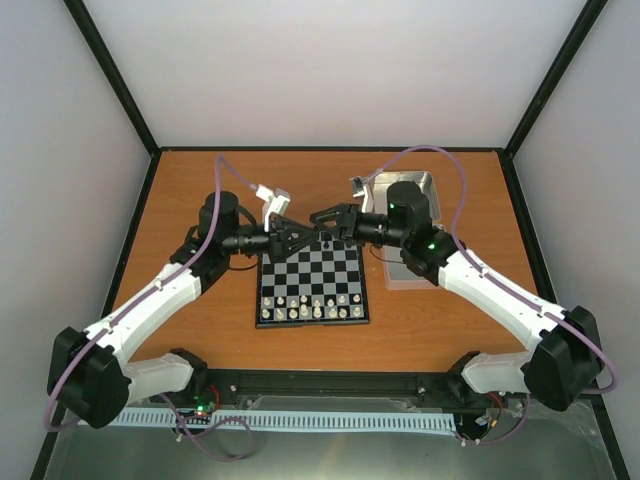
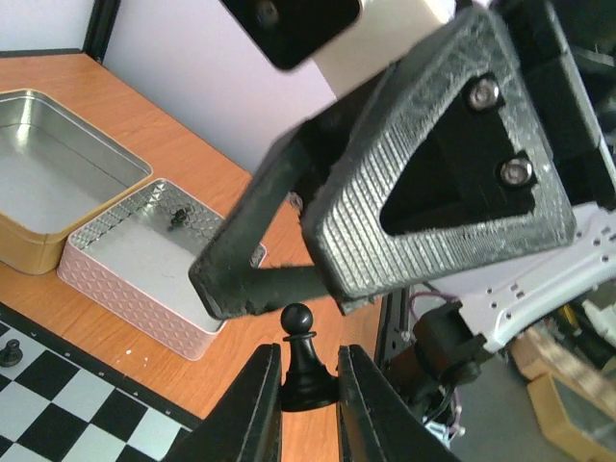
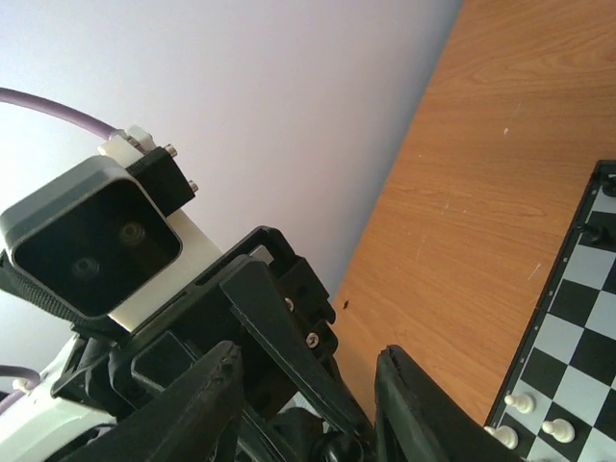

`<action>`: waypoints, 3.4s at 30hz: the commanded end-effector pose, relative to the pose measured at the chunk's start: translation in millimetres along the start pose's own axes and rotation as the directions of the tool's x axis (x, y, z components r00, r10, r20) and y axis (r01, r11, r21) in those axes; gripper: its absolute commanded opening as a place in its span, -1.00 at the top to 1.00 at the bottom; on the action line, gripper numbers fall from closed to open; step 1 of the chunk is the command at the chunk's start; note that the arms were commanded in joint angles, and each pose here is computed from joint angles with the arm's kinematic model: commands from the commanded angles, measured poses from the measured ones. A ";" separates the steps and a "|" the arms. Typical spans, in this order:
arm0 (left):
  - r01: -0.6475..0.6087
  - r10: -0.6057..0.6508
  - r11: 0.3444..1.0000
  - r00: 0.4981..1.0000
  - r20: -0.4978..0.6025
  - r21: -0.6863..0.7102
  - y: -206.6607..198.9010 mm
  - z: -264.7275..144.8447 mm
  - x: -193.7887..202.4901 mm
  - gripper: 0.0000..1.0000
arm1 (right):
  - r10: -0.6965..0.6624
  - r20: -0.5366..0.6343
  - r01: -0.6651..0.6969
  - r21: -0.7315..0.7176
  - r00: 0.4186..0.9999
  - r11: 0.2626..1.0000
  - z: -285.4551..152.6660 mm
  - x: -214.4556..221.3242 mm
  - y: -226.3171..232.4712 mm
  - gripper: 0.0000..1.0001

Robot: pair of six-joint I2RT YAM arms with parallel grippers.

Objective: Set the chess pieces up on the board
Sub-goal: Place the chess piece on the chessboard.

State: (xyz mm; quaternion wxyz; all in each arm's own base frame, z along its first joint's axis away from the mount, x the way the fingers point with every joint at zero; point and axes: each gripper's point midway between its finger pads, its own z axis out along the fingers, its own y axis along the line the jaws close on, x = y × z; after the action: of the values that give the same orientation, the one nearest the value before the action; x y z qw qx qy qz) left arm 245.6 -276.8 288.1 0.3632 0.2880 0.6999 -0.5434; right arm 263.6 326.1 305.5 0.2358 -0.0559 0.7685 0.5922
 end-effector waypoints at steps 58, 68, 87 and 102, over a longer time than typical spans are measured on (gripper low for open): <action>0.134 0.229 0.303 0.951 0.208 -0.944 87.1 -197.9 -1.6 -0.41 | -0.527 -0.300 0.580 0.629 0.796 0.518 114.3 14.8 -160.5 0.95; 0.116 0.206 0.327 0.960 0.190 -0.938 91.8 -187.6 0.4 -0.42 | -0.553 -0.326 0.611 0.632 0.767 0.477 146.7 20.1 -193.0 0.95; 0.101 0.201 0.326 0.964 0.173 -0.940 94.4 -185.0 1.8 -0.42 | -0.555 -0.303 0.585 0.676 0.775 0.448 165.0 20.7 -228.9 0.93; 0.100 0.196 0.328 0.966 0.171 -0.940 95.1 -184.1 2.7 -0.42 | -0.530 -0.290 0.563 0.674 0.797 0.478 157.6 21.7 -219.8 0.79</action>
State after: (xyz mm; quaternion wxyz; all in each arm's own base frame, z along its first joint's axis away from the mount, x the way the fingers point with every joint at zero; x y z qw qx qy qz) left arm 281.6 -74.3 252.0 0.5527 -0.0261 0.8312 -0.0535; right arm 373.9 408.6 53.4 0.3886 -0.2185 0.8887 0.1070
